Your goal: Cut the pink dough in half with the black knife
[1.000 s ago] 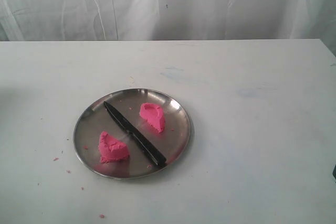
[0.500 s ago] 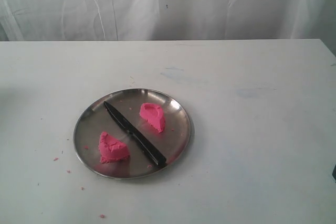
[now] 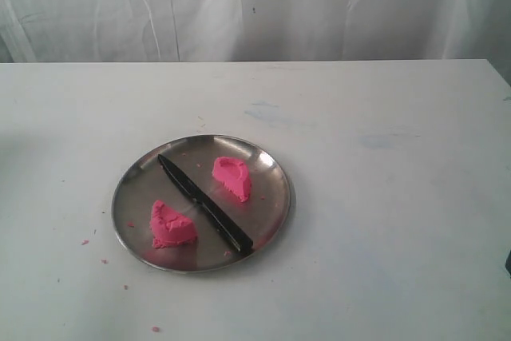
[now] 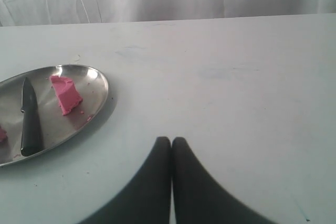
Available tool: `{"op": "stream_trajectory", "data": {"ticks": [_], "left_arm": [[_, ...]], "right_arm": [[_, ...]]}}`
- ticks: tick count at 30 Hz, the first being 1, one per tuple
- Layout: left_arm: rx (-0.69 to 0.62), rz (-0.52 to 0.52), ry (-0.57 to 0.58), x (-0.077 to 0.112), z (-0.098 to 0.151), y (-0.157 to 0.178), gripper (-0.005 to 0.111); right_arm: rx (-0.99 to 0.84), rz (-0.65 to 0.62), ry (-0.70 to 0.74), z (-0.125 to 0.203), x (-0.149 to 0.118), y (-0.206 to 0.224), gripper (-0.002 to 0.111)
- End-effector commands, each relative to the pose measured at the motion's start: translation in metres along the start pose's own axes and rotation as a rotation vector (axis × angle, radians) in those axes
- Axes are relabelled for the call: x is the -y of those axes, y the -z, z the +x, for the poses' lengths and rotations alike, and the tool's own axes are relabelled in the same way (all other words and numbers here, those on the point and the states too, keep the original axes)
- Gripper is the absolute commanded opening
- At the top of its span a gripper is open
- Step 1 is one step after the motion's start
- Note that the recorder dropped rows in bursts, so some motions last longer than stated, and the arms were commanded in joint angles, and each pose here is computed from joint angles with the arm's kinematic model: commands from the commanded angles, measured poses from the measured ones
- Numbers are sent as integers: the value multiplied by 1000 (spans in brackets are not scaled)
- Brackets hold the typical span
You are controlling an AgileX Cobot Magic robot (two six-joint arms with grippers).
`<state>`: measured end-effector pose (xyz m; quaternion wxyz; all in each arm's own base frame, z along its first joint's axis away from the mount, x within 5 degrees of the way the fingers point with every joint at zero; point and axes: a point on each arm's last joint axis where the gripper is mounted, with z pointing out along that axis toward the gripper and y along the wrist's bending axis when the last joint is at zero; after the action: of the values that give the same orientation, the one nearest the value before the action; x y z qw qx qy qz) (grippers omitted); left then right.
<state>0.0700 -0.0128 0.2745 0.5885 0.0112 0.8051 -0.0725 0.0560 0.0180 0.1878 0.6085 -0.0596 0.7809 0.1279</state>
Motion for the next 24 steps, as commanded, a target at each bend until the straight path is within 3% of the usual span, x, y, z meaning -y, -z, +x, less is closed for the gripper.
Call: {"op": "stream_trajectory", "data": {"ticks": [1, 11, 24], "left_arm": [[32, -51, 31, -7, 27, -3, 0], [39, -87, 102, -16, 97, -15, 0], [11, -77, 49, -15, 102, -14, 0]], "right_arm": [[6, 8, 5, 1, 1, 0, 0], [8, 8, 5, 1, 1, 0, 0], [6, 8, 5, 1, 1, 0, 0]]}}
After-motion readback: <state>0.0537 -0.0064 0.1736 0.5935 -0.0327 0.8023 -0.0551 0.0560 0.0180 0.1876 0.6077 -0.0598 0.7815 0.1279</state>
